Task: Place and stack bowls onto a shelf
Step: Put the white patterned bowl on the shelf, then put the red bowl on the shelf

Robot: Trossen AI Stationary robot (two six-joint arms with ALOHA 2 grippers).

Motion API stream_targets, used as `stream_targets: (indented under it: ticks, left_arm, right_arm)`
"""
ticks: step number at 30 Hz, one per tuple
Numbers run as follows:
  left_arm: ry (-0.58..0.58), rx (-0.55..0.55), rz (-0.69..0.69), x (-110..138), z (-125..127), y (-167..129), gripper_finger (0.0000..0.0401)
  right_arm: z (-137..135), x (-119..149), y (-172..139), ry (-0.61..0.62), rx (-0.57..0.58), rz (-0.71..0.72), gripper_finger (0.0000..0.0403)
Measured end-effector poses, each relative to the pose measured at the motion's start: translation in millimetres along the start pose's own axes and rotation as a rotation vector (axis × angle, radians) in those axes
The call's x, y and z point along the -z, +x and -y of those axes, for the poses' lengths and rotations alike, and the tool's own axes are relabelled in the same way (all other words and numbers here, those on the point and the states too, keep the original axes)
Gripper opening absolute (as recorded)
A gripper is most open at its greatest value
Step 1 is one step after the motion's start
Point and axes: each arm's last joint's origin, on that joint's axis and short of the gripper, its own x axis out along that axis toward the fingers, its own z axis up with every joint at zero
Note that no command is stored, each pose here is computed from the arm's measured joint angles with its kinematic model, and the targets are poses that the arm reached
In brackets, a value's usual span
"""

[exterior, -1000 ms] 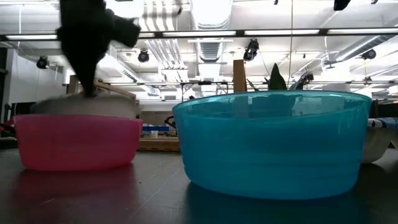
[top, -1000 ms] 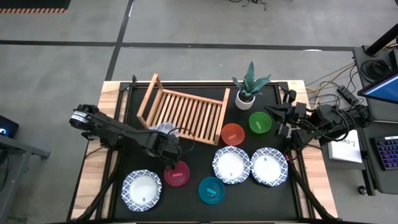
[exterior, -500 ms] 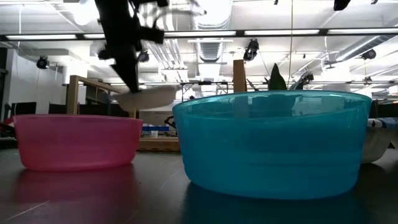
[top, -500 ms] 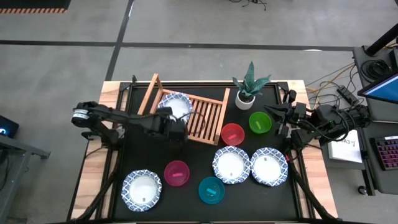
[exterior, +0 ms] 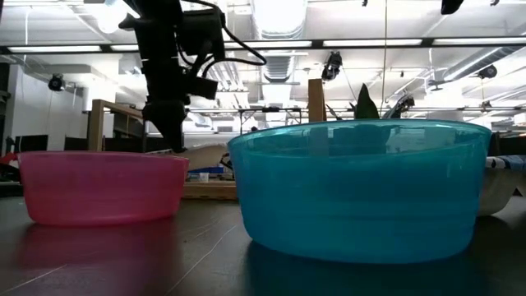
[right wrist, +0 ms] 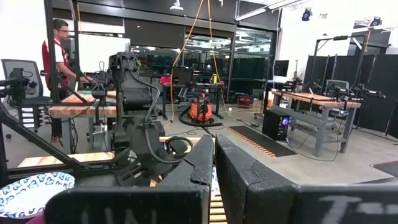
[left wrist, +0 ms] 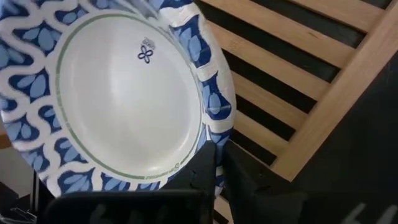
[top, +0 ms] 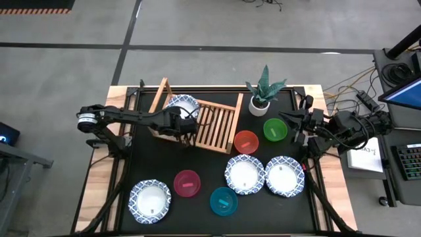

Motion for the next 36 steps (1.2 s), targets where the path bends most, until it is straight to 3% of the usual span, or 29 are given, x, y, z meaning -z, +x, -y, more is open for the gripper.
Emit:
stream_targets:
  ticks: [16, 21, 28, 32, 36]
  left_arm:
    - [-0.058, 0.022, 0.027, -3, 0, 0, 0.007]
    - [-0.133, 0.178, -0.016, -7, 2, -13, 0.0088]
    - [-0.194, 0.553, -0.026, -19, 23, -47, 0.0096]
    - [-0.162, 0.633, -0.055, -12, 51, -62, 0.0096]
    - [-0.137, 0.612, -0.071, 1, 78, -72, 0.0097]
  right_arm:
    - [0, 0, 0, 0.011, 0.0, -0.001, 0.0009]
    - [0, 0, 0, 0.016, 0.0, -0.003, 0.0009]
    - [0, 2, 0, 0.027, -0.003, -0.019, 0.0009]
    - [-1, 4, 0, 0.036, -0.005, -0.038, 0.0009]
    - [-1, 6, 0, 0.035, -0.008, -0.056, 0.0009]
